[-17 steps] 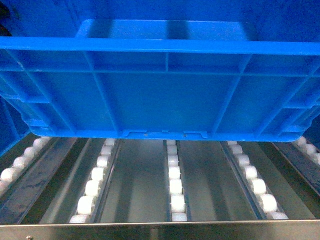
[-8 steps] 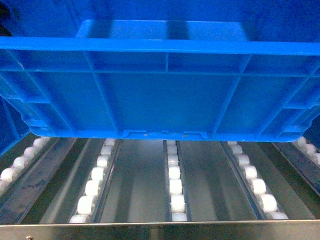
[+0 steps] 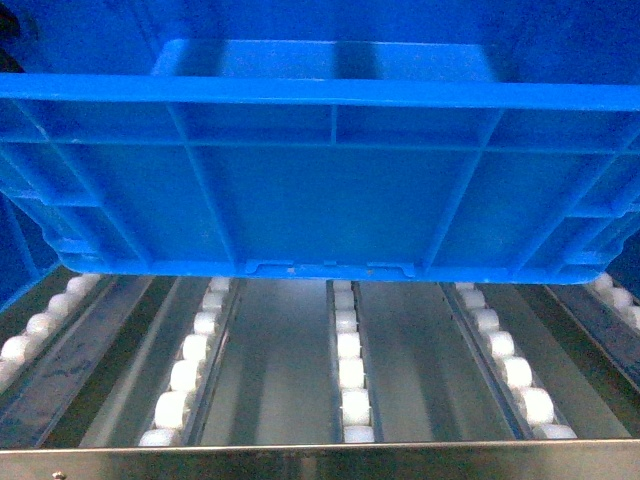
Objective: Place box next to blue box on left shelf
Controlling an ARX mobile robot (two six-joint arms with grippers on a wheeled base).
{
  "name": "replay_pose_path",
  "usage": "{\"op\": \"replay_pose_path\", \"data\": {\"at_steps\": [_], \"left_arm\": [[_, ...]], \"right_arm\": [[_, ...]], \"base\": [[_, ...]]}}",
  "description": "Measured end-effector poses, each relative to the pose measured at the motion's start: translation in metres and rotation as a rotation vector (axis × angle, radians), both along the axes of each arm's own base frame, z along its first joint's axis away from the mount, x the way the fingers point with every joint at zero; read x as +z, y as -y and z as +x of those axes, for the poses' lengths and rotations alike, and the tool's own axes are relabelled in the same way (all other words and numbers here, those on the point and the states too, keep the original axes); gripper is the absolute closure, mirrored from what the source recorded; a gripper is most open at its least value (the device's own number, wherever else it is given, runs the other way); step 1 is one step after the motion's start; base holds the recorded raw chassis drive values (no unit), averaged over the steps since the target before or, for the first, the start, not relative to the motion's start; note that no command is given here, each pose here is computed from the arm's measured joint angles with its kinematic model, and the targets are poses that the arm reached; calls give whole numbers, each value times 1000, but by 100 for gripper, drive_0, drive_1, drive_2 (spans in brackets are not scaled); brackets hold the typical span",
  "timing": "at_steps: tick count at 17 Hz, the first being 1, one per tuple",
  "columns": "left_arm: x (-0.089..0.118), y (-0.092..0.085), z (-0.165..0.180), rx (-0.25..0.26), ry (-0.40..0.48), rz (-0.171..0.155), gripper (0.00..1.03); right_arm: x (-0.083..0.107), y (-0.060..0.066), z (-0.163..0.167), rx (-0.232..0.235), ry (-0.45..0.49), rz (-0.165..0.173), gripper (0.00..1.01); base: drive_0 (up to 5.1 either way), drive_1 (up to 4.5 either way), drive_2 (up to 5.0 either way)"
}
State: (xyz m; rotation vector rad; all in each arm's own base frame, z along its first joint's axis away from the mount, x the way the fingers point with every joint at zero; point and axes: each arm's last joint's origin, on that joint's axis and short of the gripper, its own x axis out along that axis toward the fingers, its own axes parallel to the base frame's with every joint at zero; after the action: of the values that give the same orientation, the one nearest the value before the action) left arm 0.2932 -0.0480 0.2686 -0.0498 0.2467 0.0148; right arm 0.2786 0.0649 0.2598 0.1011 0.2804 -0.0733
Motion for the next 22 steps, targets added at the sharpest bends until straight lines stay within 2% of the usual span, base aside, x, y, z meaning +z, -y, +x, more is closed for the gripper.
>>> {"op": "replay_pose_path", "data": {"at_steps": [13, 14, 15, 17, 19, 20, 21, 22], "left_arm": [[0, 0, 0, 0, 0, 0, 95], [-1, 1, 0, 12, -26, 17, 95], [1, 4, -1, 41, -66, 64, 95], [-3, 7, 0, 50, -94, 90, 95], [-8, 9, 2, 48, -112, 73, 95], [-18, 14, 7, 38, -184, 73, 95], [-37, 19, 12, 36, -288, 97, 95], [-41, 20, 12, 40, -311, 105, 95]], "right_arm": [[0, 0, 0, 0, 0, 0, 92], [-1, -1, 0, -20, -22, -21, 92], [2, -6, -1, -76, -62, -80, 91], [-2, -8, -2, -130, -87, -128, 90], [-3, -8, -1, -145, -100, -152, 89], [-8, -8, 5, -146, -169, -180, 88], [-24, -8, 11, -135, -265, -193, 88], [-30, -7, 13, -130, -294, -190, 88]], "base": [[0, 0, 0], [0, 0, 0], [0, 0, 0], [0, 0, 0], [0, 0, 0], [0, 0, 0], [0, 0, 0], [0, 0, 0]]}}
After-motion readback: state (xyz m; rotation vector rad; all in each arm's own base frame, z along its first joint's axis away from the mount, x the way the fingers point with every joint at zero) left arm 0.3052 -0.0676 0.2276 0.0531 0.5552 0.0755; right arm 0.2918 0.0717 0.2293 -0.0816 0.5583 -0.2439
